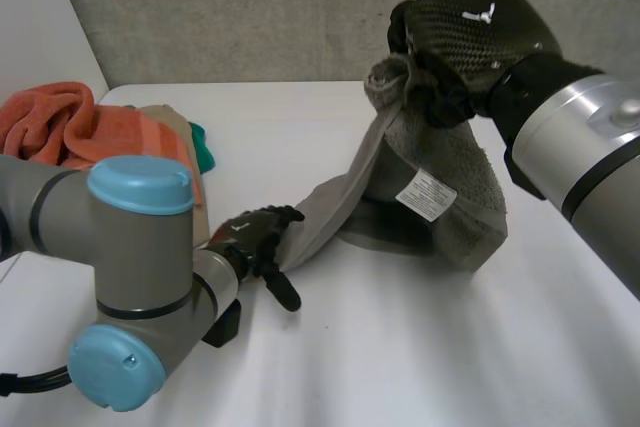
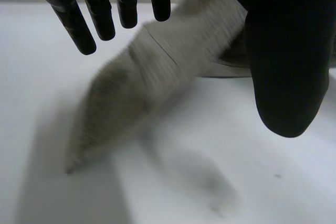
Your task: Fold the laundry.
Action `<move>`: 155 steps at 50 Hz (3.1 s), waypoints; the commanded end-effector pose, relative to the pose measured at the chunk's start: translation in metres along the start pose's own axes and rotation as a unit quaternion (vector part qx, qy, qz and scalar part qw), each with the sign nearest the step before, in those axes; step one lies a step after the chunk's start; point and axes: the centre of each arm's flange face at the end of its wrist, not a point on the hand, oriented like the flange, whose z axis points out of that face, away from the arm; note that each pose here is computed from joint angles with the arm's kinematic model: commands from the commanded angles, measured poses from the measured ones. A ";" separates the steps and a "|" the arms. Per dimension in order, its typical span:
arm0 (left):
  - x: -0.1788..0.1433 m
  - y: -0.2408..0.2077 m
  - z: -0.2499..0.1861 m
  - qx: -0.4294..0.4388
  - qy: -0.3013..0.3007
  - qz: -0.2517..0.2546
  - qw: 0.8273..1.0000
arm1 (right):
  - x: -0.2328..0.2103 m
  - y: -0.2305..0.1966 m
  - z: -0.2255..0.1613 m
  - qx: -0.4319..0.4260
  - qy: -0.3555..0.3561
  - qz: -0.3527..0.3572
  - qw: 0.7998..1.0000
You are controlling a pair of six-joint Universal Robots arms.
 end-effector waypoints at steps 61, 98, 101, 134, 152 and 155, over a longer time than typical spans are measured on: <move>-0.030 -0.298 -0.016 0.577 -0.109 0.225 0.778 | 0.209 0.022 0.133 0.231 0.309 -0.208 0.899; -0.057 -0.080 0.044 0.231 -0.092 0.250 0.936 | 0.180 0.289 0.059 -0.286 0.145 0.120 0.939; -0.059 -0.082 0.044 0.232 -0.094 0.246 0.936 | 0.180 0.288 0.058 -0.284 0.147 0.148 0.936; -0.059 -0.095 0.034 0.249 -0.097 0.233 0.935 | 0.150 0.298 0.079 -0.255 0.204 0.210 0.921; -0.051 -0.030 -0.053 -0.035 -0.066 0.283 0.956 | 0.156 0.228 -0.010 -0.399 0.035 -0.192 0.896; -0.048 -0.010 -0.070 -0.095 -0.052 0.320 0.941 | 0.160 0.231 -0.037 -0.479 -0.017 -0.232 0.846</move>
